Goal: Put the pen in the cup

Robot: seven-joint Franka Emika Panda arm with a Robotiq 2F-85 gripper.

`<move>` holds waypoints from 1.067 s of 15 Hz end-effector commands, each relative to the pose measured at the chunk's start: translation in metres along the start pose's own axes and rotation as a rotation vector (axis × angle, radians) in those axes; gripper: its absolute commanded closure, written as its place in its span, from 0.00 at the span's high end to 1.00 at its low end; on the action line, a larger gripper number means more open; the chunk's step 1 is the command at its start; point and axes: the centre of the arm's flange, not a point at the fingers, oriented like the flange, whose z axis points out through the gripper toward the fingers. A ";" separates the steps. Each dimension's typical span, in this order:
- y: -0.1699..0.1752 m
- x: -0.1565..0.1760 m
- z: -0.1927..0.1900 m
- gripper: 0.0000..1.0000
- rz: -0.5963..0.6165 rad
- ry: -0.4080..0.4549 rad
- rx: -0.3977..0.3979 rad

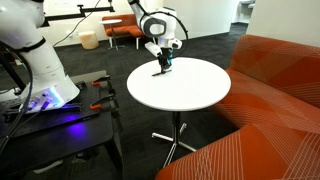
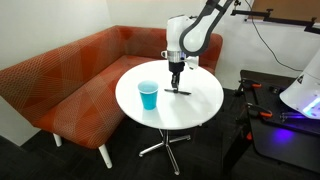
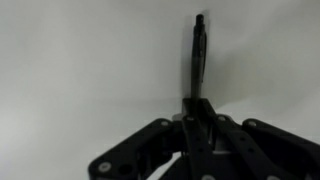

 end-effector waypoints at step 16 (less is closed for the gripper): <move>-0.001 -0.006 -0.096 0.03 0.091 0.140 -0.164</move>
